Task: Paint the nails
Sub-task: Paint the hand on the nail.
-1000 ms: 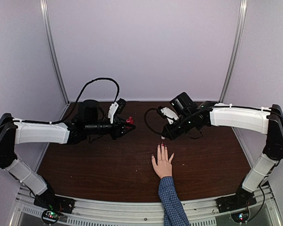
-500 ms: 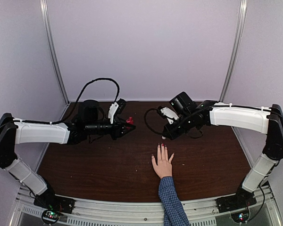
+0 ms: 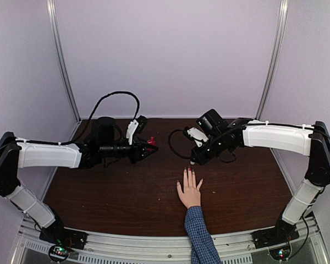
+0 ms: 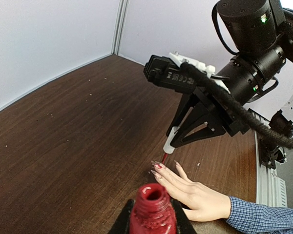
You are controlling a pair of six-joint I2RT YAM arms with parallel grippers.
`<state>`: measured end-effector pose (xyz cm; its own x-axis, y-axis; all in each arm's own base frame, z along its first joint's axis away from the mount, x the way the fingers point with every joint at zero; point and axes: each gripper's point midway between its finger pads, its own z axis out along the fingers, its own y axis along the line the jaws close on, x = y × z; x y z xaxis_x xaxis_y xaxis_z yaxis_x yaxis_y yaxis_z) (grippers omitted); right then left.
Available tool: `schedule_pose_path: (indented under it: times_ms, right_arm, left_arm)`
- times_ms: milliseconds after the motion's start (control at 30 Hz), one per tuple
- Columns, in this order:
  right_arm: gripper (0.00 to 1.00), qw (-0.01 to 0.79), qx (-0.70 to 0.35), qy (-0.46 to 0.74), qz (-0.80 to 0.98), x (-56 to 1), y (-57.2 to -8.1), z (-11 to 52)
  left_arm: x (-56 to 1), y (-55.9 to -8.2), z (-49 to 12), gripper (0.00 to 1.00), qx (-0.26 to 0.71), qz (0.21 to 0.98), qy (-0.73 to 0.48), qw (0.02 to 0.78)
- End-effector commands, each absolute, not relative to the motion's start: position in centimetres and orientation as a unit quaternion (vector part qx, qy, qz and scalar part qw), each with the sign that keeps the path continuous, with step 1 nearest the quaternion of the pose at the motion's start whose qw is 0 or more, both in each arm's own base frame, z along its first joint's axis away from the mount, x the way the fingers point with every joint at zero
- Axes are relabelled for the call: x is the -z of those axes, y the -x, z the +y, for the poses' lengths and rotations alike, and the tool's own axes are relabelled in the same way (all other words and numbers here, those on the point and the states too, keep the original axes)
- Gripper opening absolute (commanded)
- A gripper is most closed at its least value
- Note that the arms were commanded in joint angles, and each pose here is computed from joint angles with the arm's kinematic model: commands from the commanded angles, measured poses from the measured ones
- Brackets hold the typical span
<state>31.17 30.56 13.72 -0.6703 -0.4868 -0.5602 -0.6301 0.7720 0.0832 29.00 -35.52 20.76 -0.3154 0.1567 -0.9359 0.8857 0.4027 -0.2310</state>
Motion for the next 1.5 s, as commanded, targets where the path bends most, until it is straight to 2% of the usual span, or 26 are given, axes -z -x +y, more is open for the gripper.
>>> schedule_pose_path:
  times_ms: [0,1467]
  right_arm:
    - [0.00,0.276,-0.135,0.310,0.900,-14.6,-31.8,31.1]
    - [0.00,0.266,-0.152,0.311,0.899,-13.9,-31.9,32.3]
  left_arm:
    - [-21.8,-29.2,-35.6,0.00,0.408,0.686,-0.373,0.473]
    - [-21.5,-29.3,-35.9,0.00,0.415,0.683,-0.372,0.471]
